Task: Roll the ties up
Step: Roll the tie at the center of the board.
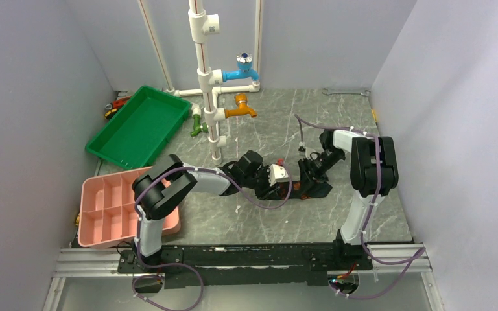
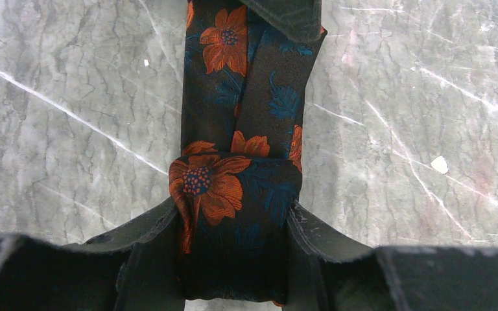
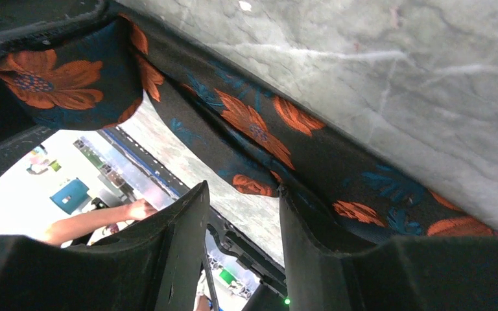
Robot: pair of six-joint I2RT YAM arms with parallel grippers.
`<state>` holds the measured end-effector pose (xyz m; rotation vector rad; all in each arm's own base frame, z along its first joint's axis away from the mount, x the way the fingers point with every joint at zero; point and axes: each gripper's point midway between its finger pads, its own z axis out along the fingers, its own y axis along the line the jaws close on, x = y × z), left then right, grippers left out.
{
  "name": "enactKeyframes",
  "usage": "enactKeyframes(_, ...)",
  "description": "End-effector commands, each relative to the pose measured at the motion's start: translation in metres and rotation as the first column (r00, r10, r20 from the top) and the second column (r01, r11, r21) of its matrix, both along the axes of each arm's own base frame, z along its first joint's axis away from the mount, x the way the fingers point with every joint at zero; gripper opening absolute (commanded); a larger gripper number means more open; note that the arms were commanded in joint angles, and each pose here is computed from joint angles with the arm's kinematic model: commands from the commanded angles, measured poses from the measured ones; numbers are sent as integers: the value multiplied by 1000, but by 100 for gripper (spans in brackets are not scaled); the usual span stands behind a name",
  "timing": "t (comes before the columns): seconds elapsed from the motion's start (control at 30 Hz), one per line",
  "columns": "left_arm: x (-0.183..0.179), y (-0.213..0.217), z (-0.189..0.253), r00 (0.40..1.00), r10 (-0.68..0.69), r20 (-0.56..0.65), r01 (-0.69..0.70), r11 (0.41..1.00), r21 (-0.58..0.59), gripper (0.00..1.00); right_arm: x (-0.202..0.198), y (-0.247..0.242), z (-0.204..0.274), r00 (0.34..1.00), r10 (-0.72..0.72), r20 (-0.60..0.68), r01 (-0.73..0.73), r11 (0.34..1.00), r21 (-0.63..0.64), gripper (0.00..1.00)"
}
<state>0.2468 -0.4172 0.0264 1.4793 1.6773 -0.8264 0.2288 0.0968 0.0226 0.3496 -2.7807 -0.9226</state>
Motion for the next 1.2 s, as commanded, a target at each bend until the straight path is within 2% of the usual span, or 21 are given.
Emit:
enactKeyframes(0.0,-20,41,-63,992,44,-117,-17,976,216,10,2,-23,-2,999,4,44,1,995,-105,46)
enactKeyframes(0.27,-20,41,-63,992,49,-114,-24,976,216,11,-8,-11,-6,999,-42,-34,40,998,-46,45)
enactKeyframes(0.4,-20,43,-64,992,47,-113,-22,976,217,11,-1,8,6,996,-78,-51,81,994,74,43)
enactKeyframes(0.53,-21,43,-64,993,43,-114,-17,976,217,11,9,19,14,992,-105,-73,115,983,142,34)
enactKeyframes(0.63,-21,42,-62,993,38,-112,-13,977,213,11,17,20,19,993,-110,-43,116,982,148,22)
enactKeyframes(0.7,-22,43,-62,993,35,-112,-10,976,215,11,21,19,21,994,-109,-23,111,984,138,16)
enactKeyframes(0.77,-22,43,-63,993,33,-111,-8,977,214,11,26,16,22,994,-109,0,108,987,119,3)
enactKeyframes(0.8,-22,43,-62,993,33,-111,-8,977,214,11,28,14,21,994,-107,14,105,989,102,0)
enactKeyframes(1.0,-16,38,-51,995,19,-100,-2,985,172,10,29,-6,-6,996,-82,41,84,996,-27,0)
enactKeyframes(1.17,4,22,-11,999,7,-51,-4,997,74,10,8,-26,-41,999,-30,-11,28,989,-145,0)
